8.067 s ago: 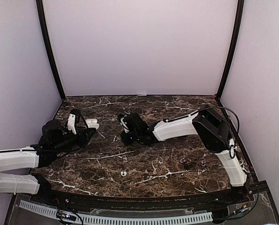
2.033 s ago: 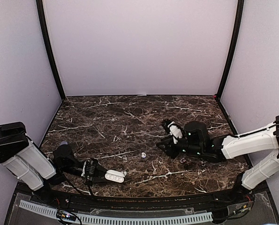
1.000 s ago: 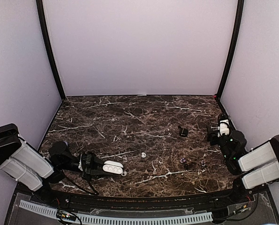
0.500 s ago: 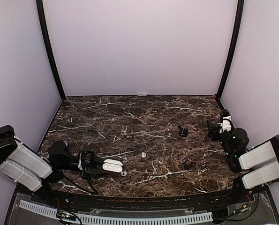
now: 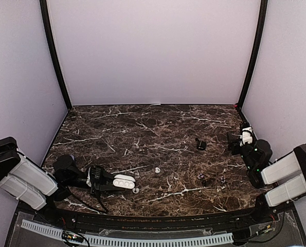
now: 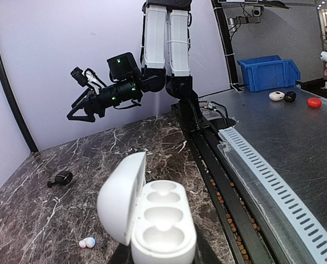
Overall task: Insert the wireless bluetooth earbuds into the charging case
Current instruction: Pick up the left earbud from the center of the board.
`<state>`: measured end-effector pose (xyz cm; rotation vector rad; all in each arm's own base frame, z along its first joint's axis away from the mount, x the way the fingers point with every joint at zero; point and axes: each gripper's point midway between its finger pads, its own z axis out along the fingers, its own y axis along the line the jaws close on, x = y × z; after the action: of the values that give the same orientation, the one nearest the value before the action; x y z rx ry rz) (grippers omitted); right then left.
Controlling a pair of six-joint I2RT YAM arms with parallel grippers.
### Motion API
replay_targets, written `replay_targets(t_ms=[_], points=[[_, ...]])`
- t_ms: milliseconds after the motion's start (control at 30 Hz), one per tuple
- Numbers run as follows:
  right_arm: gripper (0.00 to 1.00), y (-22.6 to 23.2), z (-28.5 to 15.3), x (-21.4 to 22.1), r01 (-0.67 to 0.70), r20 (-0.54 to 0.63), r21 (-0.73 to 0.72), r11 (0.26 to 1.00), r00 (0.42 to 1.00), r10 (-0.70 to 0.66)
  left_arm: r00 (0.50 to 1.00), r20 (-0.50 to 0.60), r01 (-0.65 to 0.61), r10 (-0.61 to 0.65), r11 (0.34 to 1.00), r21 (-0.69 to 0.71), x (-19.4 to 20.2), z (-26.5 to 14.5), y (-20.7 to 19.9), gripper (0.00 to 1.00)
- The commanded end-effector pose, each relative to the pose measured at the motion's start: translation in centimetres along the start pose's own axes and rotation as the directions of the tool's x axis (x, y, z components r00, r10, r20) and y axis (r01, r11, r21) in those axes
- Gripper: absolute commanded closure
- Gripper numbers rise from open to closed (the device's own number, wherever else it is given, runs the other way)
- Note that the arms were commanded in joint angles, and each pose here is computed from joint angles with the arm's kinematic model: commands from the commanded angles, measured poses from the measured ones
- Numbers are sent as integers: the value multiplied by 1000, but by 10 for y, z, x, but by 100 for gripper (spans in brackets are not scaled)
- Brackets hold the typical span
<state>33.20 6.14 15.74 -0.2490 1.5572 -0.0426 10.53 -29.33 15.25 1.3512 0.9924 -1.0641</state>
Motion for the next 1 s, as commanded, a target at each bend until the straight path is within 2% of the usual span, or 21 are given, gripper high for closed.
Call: replay_targets(t_ms=[0,100,200,400,667,700,733,767,967], points=[[27,-12,8,-14,11,50,28,1000,999,-13,1000,22,-14,14,1000,-16,-6,0,6,100],[27,-19,14,-8,2,61,42,999,998,-4,1000,20,-5,5,1000,-19,-6,-1,7,100],[28,-31,25,1,-47,5,52,998,999,47,1000,20,0,1,1000,-23,-5,-1,9,100],[28,-36,20,3,-72,45,60,996,997,69,1000,26,5,-5,1000,-22,-5,-2,10,100],[27,-39,20,11,-80,25,81,994,997,78,1000,19,5,-4,1000,-29,-4,-3,11,100],[24,-39,22,11,-82,23,81,993,996,80,1000,19,5,-4,1000,-28,-4,-3,11,100],[7,-40,22,9,-83,34,84,993,996,80,1000,19,5,-4,1000,-27,-4,-3,11,100],[2,-40,21,8,-83,41,84,993,996,80,1000,19,6,-6,1000,-27,-4,-2,11,100],[1,-40,22,9,-86,35,83,993,996,83,1000,13,3,-3,999,-40,-2,-4,13,100]])
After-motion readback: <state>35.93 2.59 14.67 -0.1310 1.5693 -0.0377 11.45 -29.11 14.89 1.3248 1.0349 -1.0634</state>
